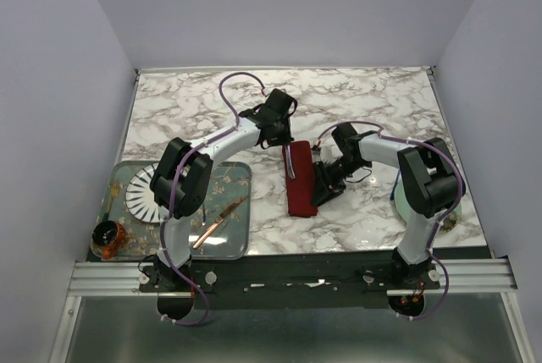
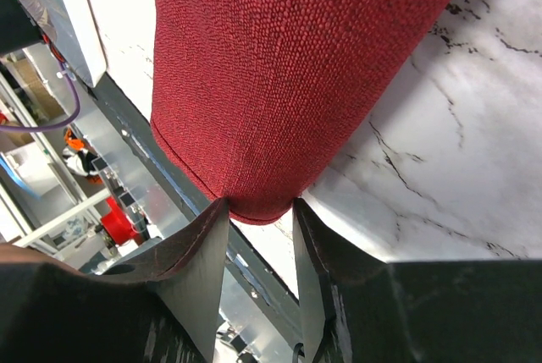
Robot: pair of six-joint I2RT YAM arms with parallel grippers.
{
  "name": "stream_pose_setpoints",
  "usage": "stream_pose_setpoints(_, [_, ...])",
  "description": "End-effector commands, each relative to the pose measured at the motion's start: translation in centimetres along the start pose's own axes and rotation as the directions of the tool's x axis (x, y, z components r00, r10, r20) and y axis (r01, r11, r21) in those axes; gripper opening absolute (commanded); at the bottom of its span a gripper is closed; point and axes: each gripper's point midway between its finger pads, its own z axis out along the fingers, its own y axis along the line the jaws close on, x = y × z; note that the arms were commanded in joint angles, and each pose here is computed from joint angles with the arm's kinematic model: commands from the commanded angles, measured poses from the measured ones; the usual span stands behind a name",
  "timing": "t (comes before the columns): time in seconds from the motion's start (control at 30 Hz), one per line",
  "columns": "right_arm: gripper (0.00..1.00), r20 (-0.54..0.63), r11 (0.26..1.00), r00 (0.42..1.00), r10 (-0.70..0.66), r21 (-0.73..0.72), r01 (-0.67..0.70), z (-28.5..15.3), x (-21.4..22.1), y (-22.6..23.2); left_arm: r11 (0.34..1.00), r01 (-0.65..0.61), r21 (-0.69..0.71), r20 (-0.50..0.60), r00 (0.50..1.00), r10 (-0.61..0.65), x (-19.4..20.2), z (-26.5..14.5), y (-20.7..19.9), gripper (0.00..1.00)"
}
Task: Fold the napkin into a case and place the utensils inside
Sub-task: Insert the knife into the folded napkin.
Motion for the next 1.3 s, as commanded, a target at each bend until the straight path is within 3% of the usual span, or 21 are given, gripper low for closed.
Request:
stream_pose_setpoints(0.0, [0.43,0.003,1.000,1.000,-0.009,-0.022,0.009,0.1,-0.1,0.5,0.998,-0.021,0.067,0.045,0.999,0.018,-1.4,-1.3,-2.5,0.00])
stream_pose_setpoints(0.57, [0.41,0.007,1.000,1.000,0.001,-0.021,-0.001,0.1,-0.3,0.5,0.999,0.015,0.033,-0.136,0.991,-0.010,4.6,-2.9,-2.2,0.00])
stream_pose_setpoints(1.07, [0.41,0.002,1.000,1.000,0.015,-0.022,-0.015,0.2,-0.3,0.5,0.999,0.033,0.006,-0.178,0.983,-0.031,6.2,-3.0,-1.3,0.00])
stream_pose_setpoints(1.27, [0.44,0.065,0.998,0.998,-0.009,-0.055,0.012,-0.3,-2.2,1.7,1.000,0.030,0.001,-0.184,0.983,-0.029,6.4,-3.0,-0.9,0.00])
